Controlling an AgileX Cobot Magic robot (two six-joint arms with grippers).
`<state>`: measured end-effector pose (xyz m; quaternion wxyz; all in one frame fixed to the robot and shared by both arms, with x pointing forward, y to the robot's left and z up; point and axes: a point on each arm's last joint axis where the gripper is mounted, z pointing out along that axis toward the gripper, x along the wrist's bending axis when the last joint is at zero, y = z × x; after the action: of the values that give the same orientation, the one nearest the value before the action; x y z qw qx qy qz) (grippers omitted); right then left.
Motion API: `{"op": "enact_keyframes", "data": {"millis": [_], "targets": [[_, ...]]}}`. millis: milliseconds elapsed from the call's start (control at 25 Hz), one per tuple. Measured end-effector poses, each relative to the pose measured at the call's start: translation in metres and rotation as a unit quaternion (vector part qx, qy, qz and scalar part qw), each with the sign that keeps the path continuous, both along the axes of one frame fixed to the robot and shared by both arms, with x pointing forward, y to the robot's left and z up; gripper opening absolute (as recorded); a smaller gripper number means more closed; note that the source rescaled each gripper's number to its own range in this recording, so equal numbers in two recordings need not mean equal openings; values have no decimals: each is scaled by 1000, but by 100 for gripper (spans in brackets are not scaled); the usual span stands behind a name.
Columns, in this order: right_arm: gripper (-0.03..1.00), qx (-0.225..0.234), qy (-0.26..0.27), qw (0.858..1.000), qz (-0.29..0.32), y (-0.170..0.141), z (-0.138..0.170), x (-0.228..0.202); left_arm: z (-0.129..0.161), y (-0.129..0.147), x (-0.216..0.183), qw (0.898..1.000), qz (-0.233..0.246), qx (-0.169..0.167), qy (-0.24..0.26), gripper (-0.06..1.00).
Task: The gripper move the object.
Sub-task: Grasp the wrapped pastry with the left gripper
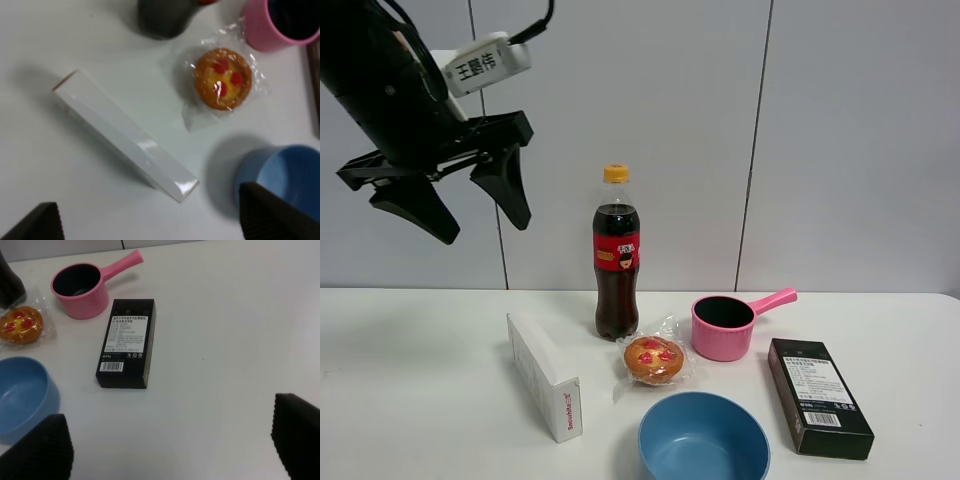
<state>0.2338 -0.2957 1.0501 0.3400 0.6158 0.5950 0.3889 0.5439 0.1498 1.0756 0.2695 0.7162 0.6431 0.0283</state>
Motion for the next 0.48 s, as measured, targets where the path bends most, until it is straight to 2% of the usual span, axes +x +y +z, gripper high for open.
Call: {"op": "enact_keyframes", "data": {"millis": [160, 320, 480], "targets": [[100, 0, 0, 1000, 0, 0, 0, 0, 6, -37, -14, 996, -77, 43, -13, 64], [100, 0, 0, 1000, 0, 0, 0, 0, 10, -71, -34, 985, -148, 73, -51, 64], [100, 0, 0, 1000, 0, 0, 0, 0, 12, -97, -47, 979, -175, 52, -88, 64]]}}
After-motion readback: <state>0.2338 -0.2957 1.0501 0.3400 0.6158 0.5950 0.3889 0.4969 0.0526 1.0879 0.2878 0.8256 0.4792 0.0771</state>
